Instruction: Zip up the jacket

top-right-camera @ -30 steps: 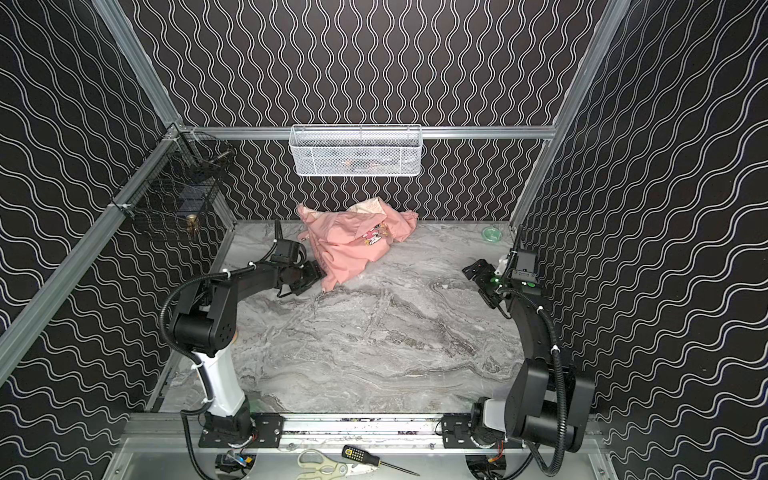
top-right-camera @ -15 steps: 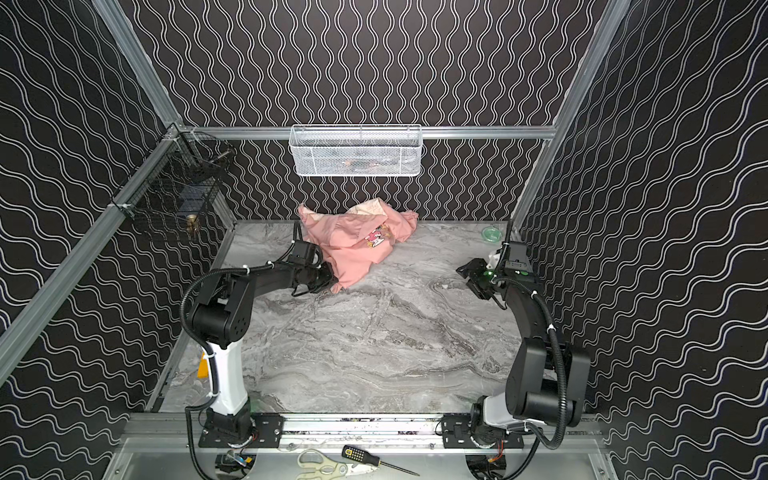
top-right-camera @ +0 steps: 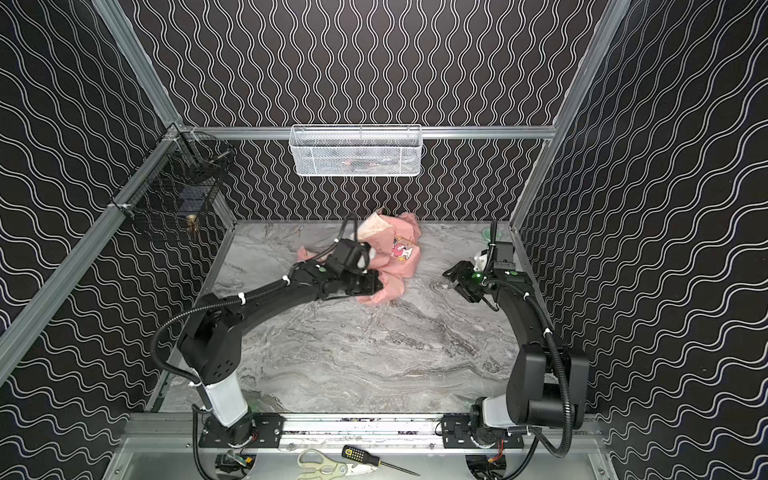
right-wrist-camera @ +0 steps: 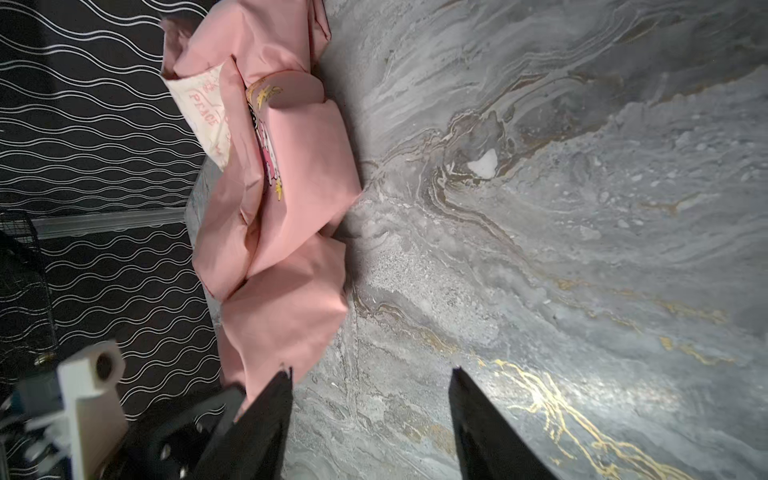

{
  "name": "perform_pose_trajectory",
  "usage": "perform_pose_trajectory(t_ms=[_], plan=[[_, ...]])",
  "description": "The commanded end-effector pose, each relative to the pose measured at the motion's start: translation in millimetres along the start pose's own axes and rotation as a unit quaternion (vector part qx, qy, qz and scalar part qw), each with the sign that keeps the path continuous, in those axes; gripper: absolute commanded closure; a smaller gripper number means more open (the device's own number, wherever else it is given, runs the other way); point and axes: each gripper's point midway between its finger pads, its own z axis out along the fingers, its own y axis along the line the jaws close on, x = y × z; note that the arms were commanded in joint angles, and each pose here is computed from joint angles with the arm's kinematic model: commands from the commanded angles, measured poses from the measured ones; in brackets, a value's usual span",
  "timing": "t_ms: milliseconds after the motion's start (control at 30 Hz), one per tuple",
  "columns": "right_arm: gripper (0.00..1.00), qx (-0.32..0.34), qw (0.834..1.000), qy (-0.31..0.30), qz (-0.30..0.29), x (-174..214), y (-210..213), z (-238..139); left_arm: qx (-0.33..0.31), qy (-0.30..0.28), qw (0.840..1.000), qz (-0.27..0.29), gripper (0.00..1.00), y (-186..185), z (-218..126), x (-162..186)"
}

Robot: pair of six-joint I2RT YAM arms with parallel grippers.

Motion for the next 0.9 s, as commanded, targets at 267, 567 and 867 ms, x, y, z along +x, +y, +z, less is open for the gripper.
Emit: perform_pose_trajectory(t_ms=[267,567,867], plan=[[0.21,0.014,1.000,0.020,-0.016,20.9,-7.8,-6.4,-0.078,-0.028,0.994,0.076,0.35,-9.5,-38.2,13.2],[0.19,0.040,0.997,0.062,-0.011,50.1,-28.2,10.0,-0.144,-0.003,0.979,0.145,0.27,7.1,-32.8,-25.9],[0.13,0.072,0.994,0.086,-0.010,71.0,-41.7,17.8,-0.180,0.088,0.952,0.230,0.26,0.0,32.4,-1.2]])
